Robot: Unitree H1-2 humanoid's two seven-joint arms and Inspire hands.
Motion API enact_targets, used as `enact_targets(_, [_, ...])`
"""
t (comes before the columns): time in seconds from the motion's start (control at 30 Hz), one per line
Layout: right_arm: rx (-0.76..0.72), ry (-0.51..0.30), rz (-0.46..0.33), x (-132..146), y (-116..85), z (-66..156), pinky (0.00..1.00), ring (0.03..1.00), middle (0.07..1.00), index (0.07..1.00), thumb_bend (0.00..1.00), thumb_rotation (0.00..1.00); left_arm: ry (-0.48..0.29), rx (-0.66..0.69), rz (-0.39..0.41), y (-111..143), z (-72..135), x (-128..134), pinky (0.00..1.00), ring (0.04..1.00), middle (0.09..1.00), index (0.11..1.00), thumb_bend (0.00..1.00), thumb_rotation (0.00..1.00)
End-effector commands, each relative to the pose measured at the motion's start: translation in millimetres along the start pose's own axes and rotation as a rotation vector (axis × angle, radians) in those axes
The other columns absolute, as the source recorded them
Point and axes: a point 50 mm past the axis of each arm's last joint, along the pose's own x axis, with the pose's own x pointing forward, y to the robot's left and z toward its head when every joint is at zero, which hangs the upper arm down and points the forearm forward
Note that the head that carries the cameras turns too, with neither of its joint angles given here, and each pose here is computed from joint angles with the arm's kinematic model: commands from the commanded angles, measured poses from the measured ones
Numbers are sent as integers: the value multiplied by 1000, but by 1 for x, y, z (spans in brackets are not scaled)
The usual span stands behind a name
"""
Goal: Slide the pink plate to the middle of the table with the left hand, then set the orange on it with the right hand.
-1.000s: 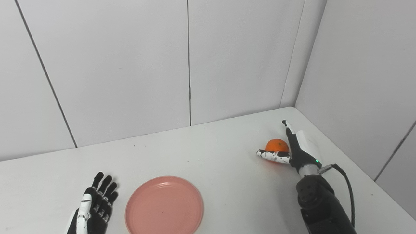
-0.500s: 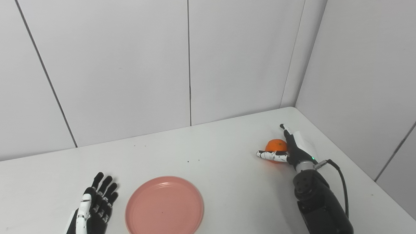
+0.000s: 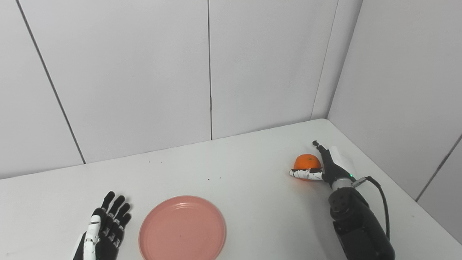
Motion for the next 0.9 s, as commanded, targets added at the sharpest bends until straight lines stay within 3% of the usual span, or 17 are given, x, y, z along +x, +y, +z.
enact_targets(0.0, [-6, -51, -33, 4, -23, 16, 645, 762, 809, 853, 953, 308, 89, -13, 45, 8, -16, -8, 987, 962, 964, 958, 304, 1000])
enact_targets(0.17, [-77, -49, 7, 0, -29, 18, 662, 748, 785, 800, 955, 313, 92, -16, 46, 8, -15, -9, 984, 960, 964, 959, 305, 1000])
enact_targets(0.33, [-114, -52, 16, -2, -28, 19, 605, 669, 713, 699, 946, 252, 95, -18, 52, 9, -15, -9, 978, 957, 962, 955, 304, 1000])
enact_targets(0.5, [-116, -54, 25, 0, -24, 19, 528, 569, 613, 574, 848, 151, 94, -16, 51, 9, -15, -8, 981, 957, 960, 954, 304, 1000])
enact_targets(0.53, [-116, -52, 25, 0, -22, 19, 514, 556, 601, 532, 690, 147, 95, -18, 53, 9, -15, -8, 978, 955, 958, 953, 304, 1000])
enact_targets(0.6, [-121, -48, 28, 2, -19, 18, 482, 522, 571, 495, 558, 143, 96, -19, 52, 9, -15, -8, 974, 954, 959, 952, 305, 1000])
enact_targets(0.87, [-113, -55, 15, 2, -18, 20, 381, 437, 507, 485, 521, 138, 93, -26, 54, 9, -16, -7, 981, 956, 958, 951, 308, 1000])
